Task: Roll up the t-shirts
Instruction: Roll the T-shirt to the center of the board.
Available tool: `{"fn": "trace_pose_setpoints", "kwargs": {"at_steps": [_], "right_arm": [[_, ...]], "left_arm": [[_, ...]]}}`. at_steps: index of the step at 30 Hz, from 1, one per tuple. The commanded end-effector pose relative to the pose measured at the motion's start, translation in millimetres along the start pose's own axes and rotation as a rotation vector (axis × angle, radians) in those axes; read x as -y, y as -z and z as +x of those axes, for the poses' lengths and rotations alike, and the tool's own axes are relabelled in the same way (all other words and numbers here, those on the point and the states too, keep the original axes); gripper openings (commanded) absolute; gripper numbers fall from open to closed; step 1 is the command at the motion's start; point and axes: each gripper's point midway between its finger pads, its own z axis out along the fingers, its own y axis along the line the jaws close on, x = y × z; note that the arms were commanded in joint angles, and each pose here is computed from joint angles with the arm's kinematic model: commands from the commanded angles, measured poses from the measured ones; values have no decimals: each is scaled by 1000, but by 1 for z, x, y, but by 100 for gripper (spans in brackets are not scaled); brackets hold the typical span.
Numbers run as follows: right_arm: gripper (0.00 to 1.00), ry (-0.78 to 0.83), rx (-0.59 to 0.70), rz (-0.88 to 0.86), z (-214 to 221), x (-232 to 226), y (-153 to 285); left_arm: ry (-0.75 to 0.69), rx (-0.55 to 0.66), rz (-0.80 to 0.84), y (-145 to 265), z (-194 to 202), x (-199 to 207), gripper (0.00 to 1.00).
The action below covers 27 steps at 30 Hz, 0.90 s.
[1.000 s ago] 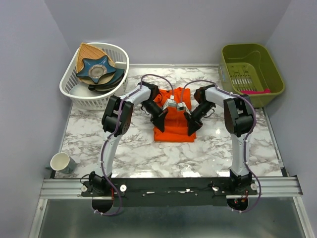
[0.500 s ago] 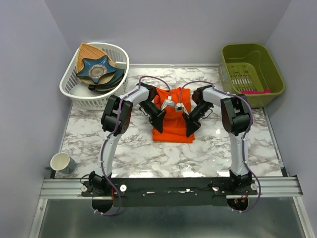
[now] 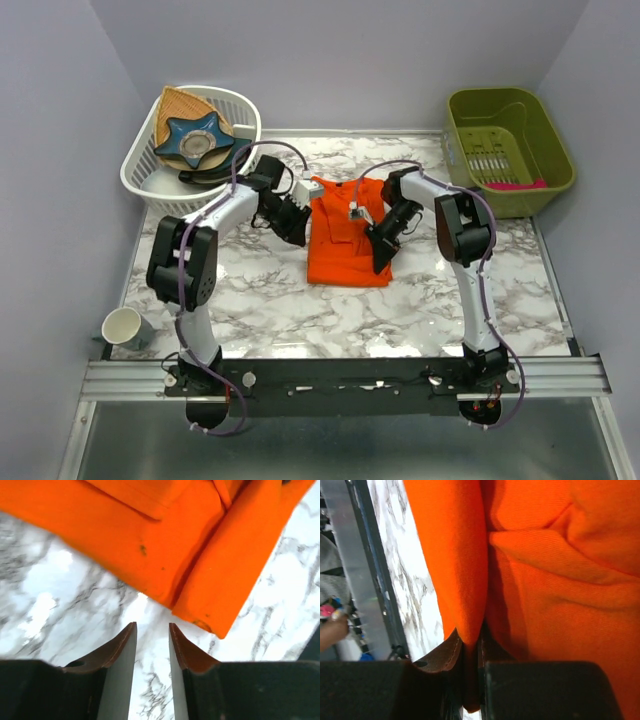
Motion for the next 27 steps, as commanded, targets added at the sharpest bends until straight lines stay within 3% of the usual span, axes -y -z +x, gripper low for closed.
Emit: {"fn": "trace_pose_setpoints", "kwargs": {"at_steps": [1,2,4,6,7,8,9,10,18,27], "right_arm": [[17,-208,-188,-15,35,2,-7],[17,-210,-187,-16,35,2,-7],[18,-203,-188,-17,35,2,-7],[18,-214,-188,-16,35,2,-7],[18,-216,-190,-16,36,3,-7],[18,-215,-188,-16,35,2,-7],[18,-212,-188,-17,35,2,-7],[18,-213,-187,-19,36,2,-8],[17,-207,-183,-22,35,2,-8],[17,-204,-181,-24,35,2,-8]], "left_arm": [[-243,204,-244,47,-41,0,42],[-348,208,-242,47,-33,25,43],[-571,249,-325,48,-38,38,50],[-750,250,-347,29,-12,72,59],[-855,311,-445,33,-24,73,60],[-930,286,-468,22,5,76,62],[-1020,325,-469,11,6,94,68],[-1139,381,-574,0,17,96,72],[-1313,377,-574,-28,45,114,73],[-1362,176,-611,-51,67,86,68]]}}
